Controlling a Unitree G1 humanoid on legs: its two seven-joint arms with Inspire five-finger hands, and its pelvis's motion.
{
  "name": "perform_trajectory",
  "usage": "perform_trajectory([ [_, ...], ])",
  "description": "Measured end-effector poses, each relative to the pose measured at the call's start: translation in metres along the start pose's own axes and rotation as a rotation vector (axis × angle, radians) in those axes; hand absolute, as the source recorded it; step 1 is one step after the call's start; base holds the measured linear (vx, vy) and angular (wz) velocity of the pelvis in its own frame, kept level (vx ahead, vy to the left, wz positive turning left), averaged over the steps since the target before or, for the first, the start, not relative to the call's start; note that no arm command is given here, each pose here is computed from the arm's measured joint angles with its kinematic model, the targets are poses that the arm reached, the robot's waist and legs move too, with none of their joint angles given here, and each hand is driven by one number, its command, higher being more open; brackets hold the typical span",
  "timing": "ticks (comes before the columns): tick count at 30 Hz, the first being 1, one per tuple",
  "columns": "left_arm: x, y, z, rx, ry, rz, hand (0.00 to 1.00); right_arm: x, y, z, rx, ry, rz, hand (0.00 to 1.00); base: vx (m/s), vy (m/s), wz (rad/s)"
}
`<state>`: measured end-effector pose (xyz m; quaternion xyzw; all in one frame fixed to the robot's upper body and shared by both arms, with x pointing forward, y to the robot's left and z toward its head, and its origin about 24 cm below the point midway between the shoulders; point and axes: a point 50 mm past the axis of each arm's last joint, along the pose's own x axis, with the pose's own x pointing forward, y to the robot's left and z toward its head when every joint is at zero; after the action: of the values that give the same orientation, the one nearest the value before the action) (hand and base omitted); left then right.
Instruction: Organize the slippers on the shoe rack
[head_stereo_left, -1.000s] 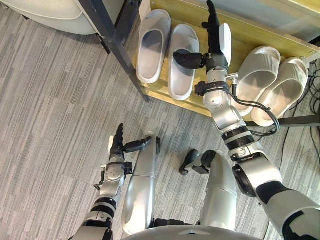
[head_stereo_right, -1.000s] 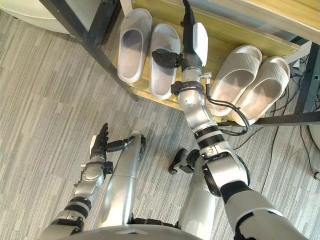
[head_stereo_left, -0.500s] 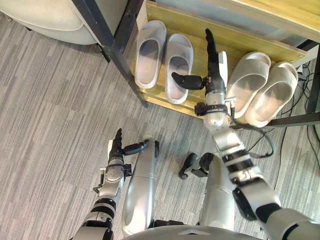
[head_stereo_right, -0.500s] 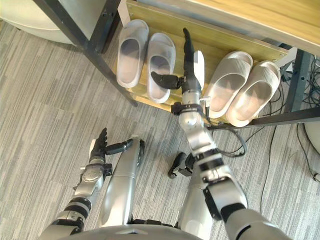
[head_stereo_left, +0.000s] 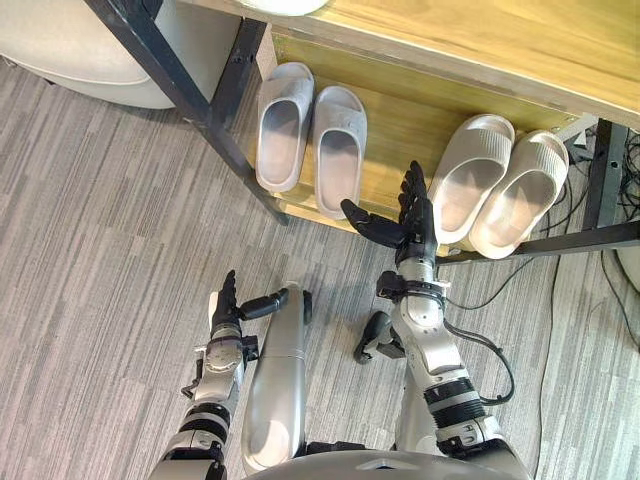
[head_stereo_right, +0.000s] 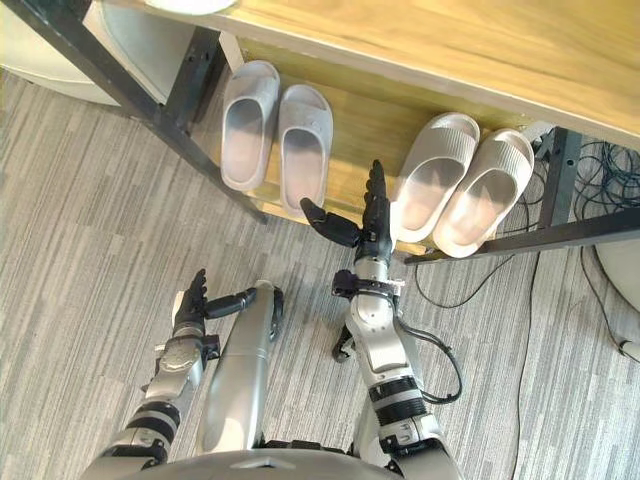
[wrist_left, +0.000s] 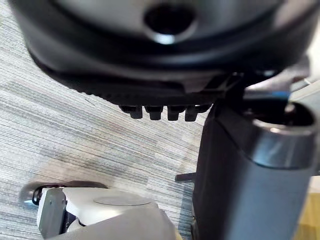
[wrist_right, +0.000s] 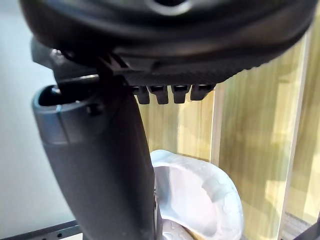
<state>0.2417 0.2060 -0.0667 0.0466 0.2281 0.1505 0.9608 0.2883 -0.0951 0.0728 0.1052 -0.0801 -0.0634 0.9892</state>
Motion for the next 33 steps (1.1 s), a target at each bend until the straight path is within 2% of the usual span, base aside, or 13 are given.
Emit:
perform_trajectory([
  [6, 0.000, 0.000, 0.000, -0.001, 0.001, 0.001, 1.00, 0.008, 0.004, 0.000, 0.066, -0.004, 0.031, 1.00, 0.00, -0.001, 0.01],
  [18, 0.000, -0.004, 0.002, -0.010, -0.006, -0.012, 1.00, 0.047, 0.033, 0.021, 0.144, -0.010, 0.164, 1.00, 0.00, -0.003, 0.10],
  [33, 0.001, -0.012, 0.003, -0.042, 0.004, -0.013, 1.00, 0.065, 0.032, 0.031, 0.290, 0.024, 0.135, 1.00, 0.00, 0.013, 0.04],
])
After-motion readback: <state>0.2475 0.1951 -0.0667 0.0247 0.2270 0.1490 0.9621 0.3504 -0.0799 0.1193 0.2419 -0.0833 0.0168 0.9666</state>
